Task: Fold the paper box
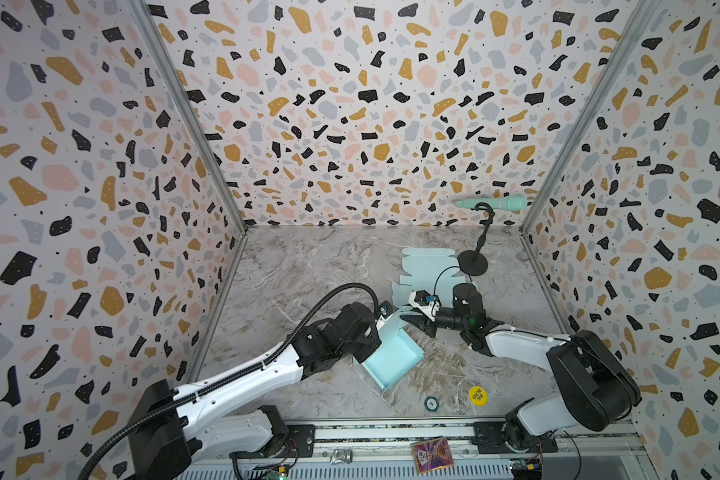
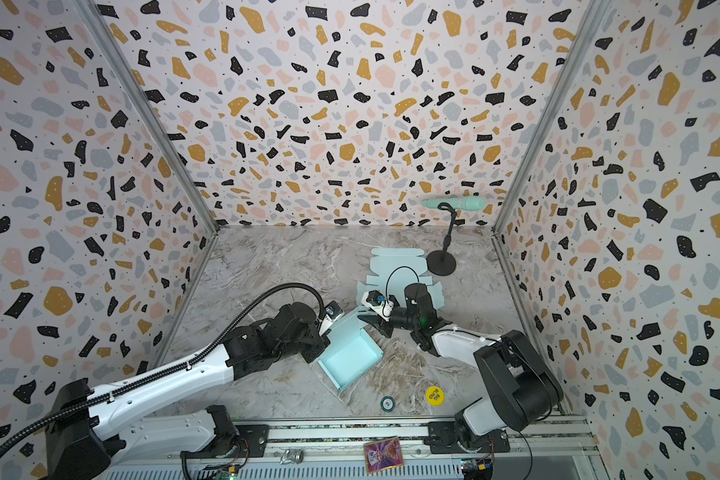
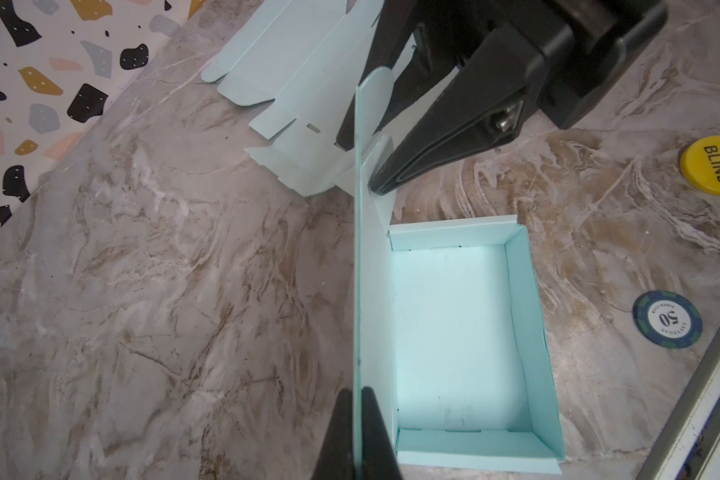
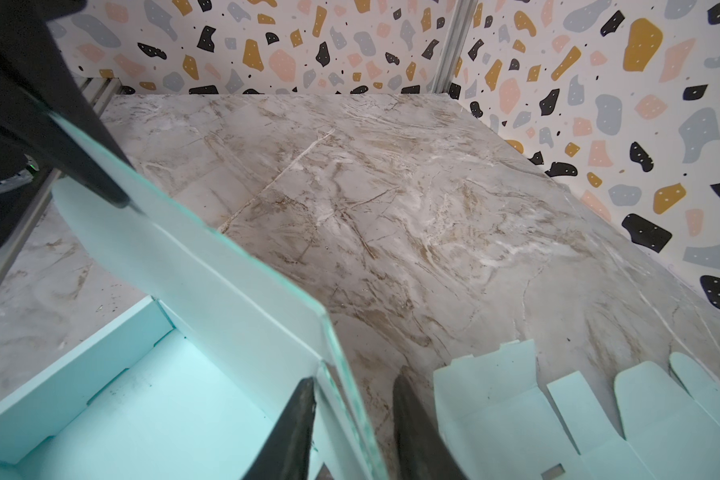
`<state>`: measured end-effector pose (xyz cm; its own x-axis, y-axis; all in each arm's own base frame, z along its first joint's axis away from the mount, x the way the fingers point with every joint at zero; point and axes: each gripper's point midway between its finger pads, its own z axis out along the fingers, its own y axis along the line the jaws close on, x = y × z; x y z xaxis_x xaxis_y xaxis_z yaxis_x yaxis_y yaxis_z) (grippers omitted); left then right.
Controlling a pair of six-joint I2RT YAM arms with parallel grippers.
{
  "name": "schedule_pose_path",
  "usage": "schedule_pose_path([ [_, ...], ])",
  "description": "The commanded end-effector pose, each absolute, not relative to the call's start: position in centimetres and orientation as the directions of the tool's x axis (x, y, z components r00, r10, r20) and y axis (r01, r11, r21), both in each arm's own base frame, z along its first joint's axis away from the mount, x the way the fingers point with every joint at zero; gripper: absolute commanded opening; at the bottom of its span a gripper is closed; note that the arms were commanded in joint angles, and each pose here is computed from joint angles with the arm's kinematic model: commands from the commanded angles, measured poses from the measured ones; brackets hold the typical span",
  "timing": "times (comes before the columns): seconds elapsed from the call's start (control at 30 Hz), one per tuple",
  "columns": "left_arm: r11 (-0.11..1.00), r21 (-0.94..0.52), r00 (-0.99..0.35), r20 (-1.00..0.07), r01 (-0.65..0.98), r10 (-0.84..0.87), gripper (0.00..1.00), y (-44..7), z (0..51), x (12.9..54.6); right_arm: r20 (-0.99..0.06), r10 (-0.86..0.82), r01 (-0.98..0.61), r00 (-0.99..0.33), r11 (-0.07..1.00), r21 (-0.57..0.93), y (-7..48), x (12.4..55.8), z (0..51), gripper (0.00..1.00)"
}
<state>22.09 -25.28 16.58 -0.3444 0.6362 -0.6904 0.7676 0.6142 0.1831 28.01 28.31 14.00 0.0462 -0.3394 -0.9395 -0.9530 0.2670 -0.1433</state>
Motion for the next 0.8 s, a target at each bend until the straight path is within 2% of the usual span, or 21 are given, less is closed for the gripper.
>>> schedule_pose_path([
  [0.0, 0.617, 0.205, -0.319, -0.710, 0.760, 0.628, 0.00, -25.4, 17.2, 22.5, -0.938, -0.343, -0.954, 0.052, 0.261, -0.148, 28.3, 28.0, 14.1, 0.29],
  [0.4, 0.636, 0.224, -0.327, -0.706, 0.739, 0.628, 0.00, -25.0, 17.1, 22.9, -0.929, -0.367, -0.962, 0.045, 0.234, -0.139, 28.7, 27.8, 13.6, 0.15],
  [0.47, 0.651, 0.228, -0.337, -0.706, 0.724, 0.622, 0.04, -24.7, 17.2, 23.2, -0.929, -0.368, -0.963, 0.043, 0.232, -0.137, 28.8, 27.8, 13.5, 0.12],
  [0.63, 0.765, 0.242, -0.412, -0.726, 0.598, 0.551, 0.44, -22.9, 18.4, 24.8, -0.927, -0.372, -0.963, 0.045, 0.230, -0.139, 28.8, 27.9, 13.7, 0.06],
  [0.73, 0.844, 0.144, -0.455, -0.789, 0.517, 0.414, 0.67, -21.5, 19.4, 25.1, -0.927, -0.372, -0.962, 0.046, 0.234, -0.142, 28.7, 27.9, 13.8, 0.05],
  [0.77, 0.857, 0.098, -0.458, -0.812, 0.506, 0.363, 0.72, -21.2, 19.8, 25.0, -0.927, -0.372, -0.962, 0.045, 0.235, -0.141, 28.7, 27.9, 13.8, 0.05],
])
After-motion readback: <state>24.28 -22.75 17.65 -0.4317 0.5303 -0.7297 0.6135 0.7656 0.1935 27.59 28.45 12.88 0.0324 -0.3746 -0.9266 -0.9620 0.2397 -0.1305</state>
